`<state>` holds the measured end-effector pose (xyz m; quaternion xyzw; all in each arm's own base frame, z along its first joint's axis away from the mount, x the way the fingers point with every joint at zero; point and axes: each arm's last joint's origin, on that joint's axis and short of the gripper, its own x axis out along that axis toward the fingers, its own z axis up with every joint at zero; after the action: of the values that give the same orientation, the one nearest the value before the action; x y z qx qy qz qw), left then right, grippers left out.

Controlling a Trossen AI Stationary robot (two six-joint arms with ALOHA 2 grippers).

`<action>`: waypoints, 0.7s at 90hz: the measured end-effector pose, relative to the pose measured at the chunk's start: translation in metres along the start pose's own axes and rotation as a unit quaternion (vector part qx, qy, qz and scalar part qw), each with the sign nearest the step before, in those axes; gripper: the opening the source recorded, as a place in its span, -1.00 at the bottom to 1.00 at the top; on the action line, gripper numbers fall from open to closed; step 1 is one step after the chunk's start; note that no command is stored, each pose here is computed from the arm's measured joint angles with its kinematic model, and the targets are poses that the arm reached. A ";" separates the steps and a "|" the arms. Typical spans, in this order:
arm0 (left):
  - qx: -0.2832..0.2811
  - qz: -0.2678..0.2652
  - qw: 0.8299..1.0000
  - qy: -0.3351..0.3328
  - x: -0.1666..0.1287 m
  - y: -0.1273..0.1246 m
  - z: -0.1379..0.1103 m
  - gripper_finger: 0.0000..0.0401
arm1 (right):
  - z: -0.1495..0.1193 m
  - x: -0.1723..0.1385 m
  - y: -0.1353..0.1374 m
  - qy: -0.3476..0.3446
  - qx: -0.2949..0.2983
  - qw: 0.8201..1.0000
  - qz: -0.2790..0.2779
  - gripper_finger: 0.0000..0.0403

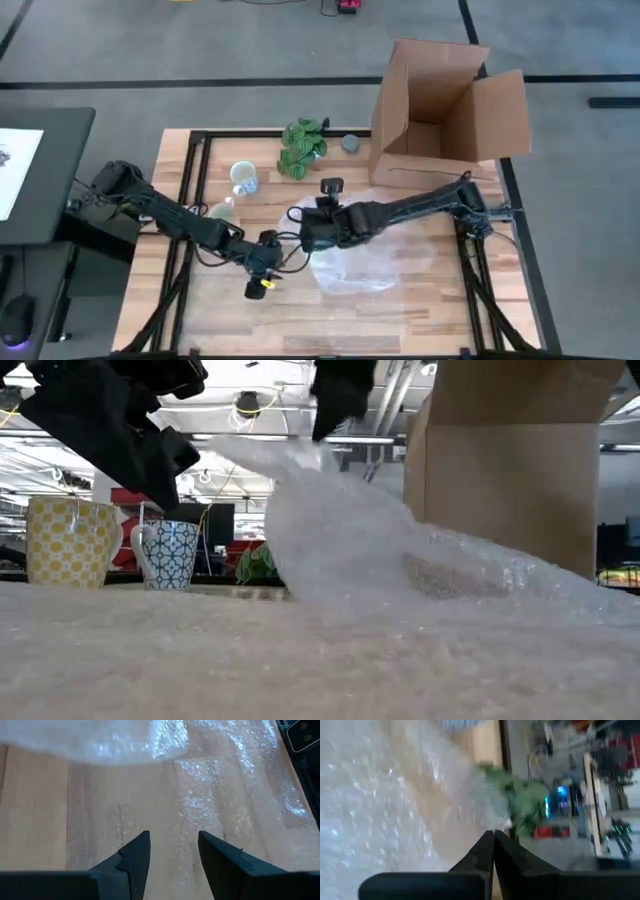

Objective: Wrap mug
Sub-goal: Prepare the bubble wrap in the center of the table

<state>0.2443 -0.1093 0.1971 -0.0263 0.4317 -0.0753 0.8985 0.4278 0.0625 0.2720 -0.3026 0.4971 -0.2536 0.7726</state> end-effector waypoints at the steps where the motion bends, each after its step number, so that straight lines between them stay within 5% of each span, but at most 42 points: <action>1: 0.000 0.000 1.000 0.000 0.000 0.000 0.000 -0.26 | -0.001 0.003 0.001 0.004 -0.002 1.000 0.002 -1.00; 28: 0.000 0.000 1.000 0.000 0.000 0.000 0.000 -0.26 | -0.005 0.050 0.015 0.053 0.005 0.996 0.074 -0.97; 47: 0.000 0.000 1.000 -0.002 0.000 0.000 0.000 -0.26 | -0.017 0.006 -0.017 0.064 0.101 0.984 0.129 -0.64; 63: 0.000 0.000 1.000 -0.001 0.000 0.000 0.000 -0.26 | -0.050 -0.035 -0.016 0.159 0.149 0.955 0.200 -0.32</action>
<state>0.2446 -0.1094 0.1972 -0.0266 0.4306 -0.0751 0.8990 0.3667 0.0645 0.2886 -0.0346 0.6205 -0.2103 0.7547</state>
